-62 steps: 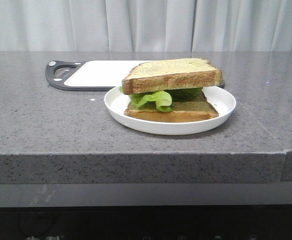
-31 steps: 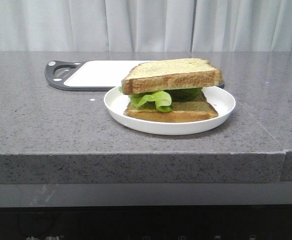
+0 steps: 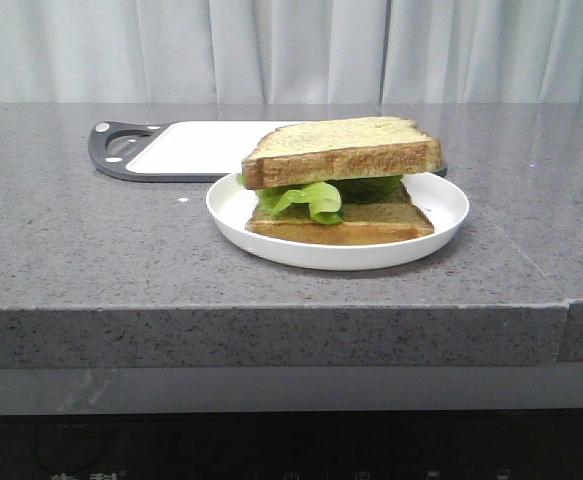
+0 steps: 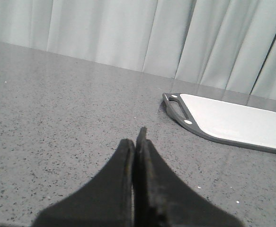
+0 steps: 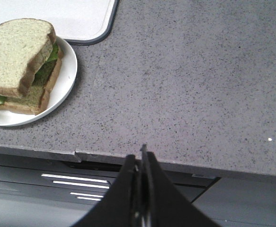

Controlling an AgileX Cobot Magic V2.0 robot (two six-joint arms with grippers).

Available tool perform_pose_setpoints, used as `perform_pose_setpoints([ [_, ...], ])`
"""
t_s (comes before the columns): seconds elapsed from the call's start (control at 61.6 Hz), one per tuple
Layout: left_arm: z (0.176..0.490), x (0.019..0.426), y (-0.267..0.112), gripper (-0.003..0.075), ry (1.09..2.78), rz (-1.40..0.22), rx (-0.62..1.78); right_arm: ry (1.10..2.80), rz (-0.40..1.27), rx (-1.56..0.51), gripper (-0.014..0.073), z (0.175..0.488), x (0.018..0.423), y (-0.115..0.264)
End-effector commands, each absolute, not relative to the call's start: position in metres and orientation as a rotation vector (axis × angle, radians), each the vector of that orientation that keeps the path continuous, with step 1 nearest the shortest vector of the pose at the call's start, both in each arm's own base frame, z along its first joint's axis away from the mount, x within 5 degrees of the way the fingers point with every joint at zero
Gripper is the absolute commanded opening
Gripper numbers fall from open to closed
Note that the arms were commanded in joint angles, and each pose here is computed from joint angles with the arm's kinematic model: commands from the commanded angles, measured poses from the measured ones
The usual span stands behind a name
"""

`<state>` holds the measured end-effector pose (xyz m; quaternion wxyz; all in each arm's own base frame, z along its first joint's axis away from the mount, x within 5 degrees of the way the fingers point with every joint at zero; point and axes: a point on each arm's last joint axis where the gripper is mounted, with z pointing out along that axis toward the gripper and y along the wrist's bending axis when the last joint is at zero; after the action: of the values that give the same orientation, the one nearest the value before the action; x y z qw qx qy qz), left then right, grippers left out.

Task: Left arm grabs bread, right arm adds lettuce

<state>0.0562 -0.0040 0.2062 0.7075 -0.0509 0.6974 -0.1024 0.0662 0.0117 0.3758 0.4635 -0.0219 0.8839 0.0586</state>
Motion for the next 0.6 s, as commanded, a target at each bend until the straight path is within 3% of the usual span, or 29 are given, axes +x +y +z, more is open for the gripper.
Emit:
perform_pose_setpoints([
  [0.0, 0.2126, 0.0544, -0.0038, -0.0020, 1.452, -0.226, -0.100, 2.103, 0.136, -0.042, -0.0118, 0.3852, 0.0691, 0.0109],
  [0.585, 0.2204, 0.0533, -0.0037, -0.0020, 1.365, -0.107, 0.008, 2.105, 0.137, -0.042, -0.0118, 0.3850, 0.0690, 0.0110],
])
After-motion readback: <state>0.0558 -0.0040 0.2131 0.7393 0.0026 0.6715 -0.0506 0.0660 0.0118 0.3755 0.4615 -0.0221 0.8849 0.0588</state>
